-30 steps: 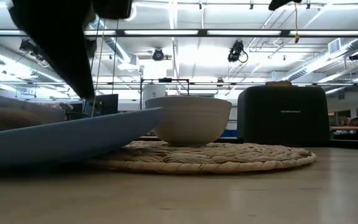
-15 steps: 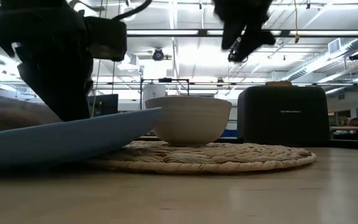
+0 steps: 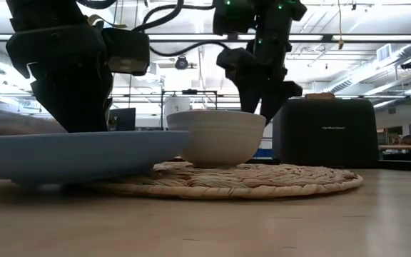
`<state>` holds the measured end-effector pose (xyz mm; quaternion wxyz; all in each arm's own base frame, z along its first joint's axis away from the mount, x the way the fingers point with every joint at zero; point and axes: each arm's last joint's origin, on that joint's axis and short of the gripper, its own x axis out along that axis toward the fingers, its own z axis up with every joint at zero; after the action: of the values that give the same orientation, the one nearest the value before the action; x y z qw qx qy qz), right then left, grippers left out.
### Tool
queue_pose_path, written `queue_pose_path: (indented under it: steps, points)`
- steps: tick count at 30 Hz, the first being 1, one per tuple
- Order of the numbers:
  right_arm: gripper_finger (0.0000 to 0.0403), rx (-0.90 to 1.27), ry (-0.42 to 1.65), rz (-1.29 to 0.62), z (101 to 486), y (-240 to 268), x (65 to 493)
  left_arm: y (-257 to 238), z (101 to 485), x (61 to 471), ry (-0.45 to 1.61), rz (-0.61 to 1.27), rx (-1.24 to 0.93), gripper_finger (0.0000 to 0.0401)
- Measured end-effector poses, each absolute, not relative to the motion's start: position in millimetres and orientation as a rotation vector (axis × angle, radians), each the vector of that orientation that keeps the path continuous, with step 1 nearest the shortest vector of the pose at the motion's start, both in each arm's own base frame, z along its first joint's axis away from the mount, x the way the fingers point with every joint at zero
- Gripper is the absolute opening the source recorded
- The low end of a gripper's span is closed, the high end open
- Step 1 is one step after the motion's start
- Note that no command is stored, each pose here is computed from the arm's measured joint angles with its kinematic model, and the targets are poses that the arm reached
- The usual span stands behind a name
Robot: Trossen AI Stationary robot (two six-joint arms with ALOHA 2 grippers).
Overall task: Arrange a breakfast setting
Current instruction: Adjust the white bowl
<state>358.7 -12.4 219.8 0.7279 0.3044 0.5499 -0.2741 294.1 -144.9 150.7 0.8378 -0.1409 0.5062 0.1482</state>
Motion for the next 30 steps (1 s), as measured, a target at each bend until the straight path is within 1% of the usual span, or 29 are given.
queue_pose_path:
  steps: [5,9,15,24,26,30]
  points:
    - [0.0206,0.718,1.22,-0.611,207.3,-16.5,365.9,-144.6,150.7,294.2,1.071,0.315,-0.299,0.0141]
    - [0.0178,0.776,1.215,-0.62,202.3,-20.5,369.2,-143.2,150.6,294.9,1.071,0.319,-0.303,0.0141]
    - [0.012,0.818,1.211,-0.644,202.3,-27.0,368.4,-138.3,150.7,297.4,1.067,0.333,-0.312,0.0141]
    - [0.0016,0.831,1.209,-0.634,202.5,-29.5,368.9,-131.9,150.8,300.4,1.065,0.346,-0.314,0.0141]
    - [0.0012,0.842,1.217,-0.625,204.4,-32.0,367.3,-131.5,150.8,300.6,1.064,0.348,-0.315,0.0141]
    - [0.0019,0.852,1.248,-0.632,214.6,-41.7,356.4,-131.4,150.8,300.6,1.063,0.35,-0.314,0.0141]
